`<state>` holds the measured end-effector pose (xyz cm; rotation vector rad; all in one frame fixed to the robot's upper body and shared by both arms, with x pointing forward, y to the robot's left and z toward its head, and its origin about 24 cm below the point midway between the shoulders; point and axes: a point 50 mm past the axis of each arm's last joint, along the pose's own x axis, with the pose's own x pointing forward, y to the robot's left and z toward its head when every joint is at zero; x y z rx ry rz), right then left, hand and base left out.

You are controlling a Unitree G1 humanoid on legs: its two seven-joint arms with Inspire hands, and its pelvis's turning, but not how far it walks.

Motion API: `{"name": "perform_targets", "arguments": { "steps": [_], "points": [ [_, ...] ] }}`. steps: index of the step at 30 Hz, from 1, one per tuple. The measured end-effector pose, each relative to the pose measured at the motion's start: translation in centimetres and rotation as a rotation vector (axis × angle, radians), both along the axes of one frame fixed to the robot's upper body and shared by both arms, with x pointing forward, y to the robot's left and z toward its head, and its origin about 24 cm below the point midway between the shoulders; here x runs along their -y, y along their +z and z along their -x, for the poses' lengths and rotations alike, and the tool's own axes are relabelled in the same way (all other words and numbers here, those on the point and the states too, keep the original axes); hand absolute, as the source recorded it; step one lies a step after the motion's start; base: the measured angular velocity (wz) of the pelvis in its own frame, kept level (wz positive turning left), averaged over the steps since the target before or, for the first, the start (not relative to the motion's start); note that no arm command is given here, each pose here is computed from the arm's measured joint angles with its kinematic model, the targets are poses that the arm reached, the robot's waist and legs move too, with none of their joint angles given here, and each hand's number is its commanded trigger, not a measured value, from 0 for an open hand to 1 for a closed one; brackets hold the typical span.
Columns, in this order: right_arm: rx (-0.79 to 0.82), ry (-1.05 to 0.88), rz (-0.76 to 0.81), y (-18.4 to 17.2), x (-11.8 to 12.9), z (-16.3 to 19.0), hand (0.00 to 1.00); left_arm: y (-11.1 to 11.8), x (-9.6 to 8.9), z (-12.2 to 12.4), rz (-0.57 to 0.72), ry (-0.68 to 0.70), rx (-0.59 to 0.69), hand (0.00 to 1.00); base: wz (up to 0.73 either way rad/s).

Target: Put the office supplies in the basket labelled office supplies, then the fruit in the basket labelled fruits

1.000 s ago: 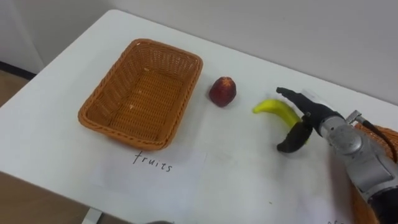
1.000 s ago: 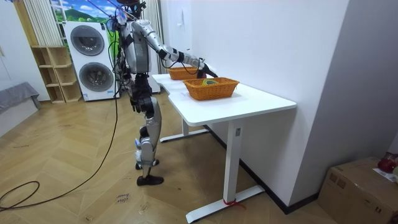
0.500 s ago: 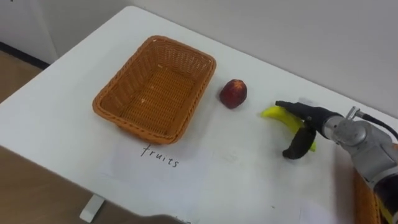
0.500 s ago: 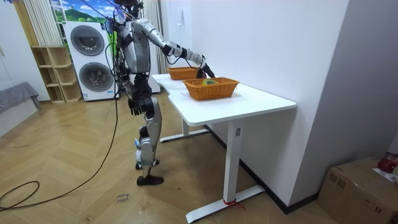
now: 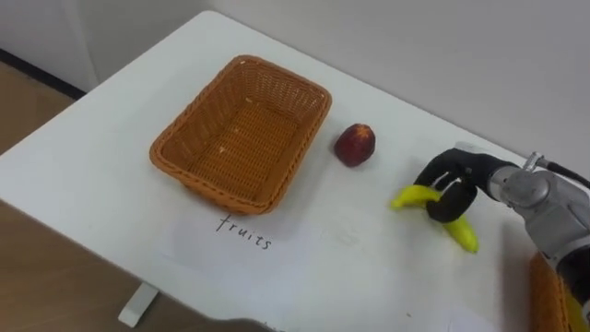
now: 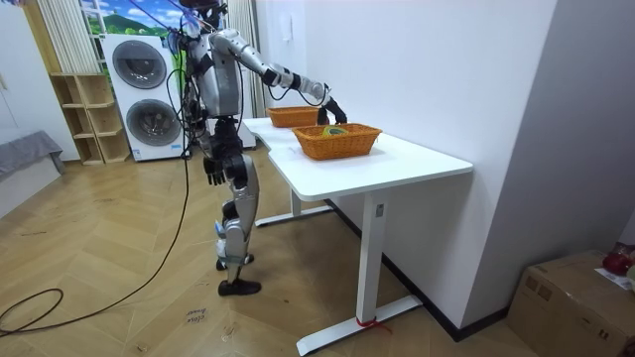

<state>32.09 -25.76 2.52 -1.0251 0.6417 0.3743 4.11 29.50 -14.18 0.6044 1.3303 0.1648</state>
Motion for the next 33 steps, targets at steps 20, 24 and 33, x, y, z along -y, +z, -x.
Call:
{"name": "perform_targets", "arguments": {
  "steps": [20, 24, 33],
  "points": [
    [-0.012, 0.054, -0.024, 0.3, -0.8, 0.2, 1.00, 0.1, 0.0, -0.9, -0.045, -0.045, 0.009, 0.00, -0.01],
    [0.038, 0.117, -0.042, 1.0, -2.1, 0.3, 1.00, 0.1, 0.0, -0.8, -0.050, -0.021, 0.026, 0.00, 0.00],
    [0.145, 0.177, -0.087, 2.9, -3.5, 0.6, 1.00, 0.1, 0.5, -0.5, -0.072, -0.004, 0.052, 0.00, -0.05]
  ]
}}
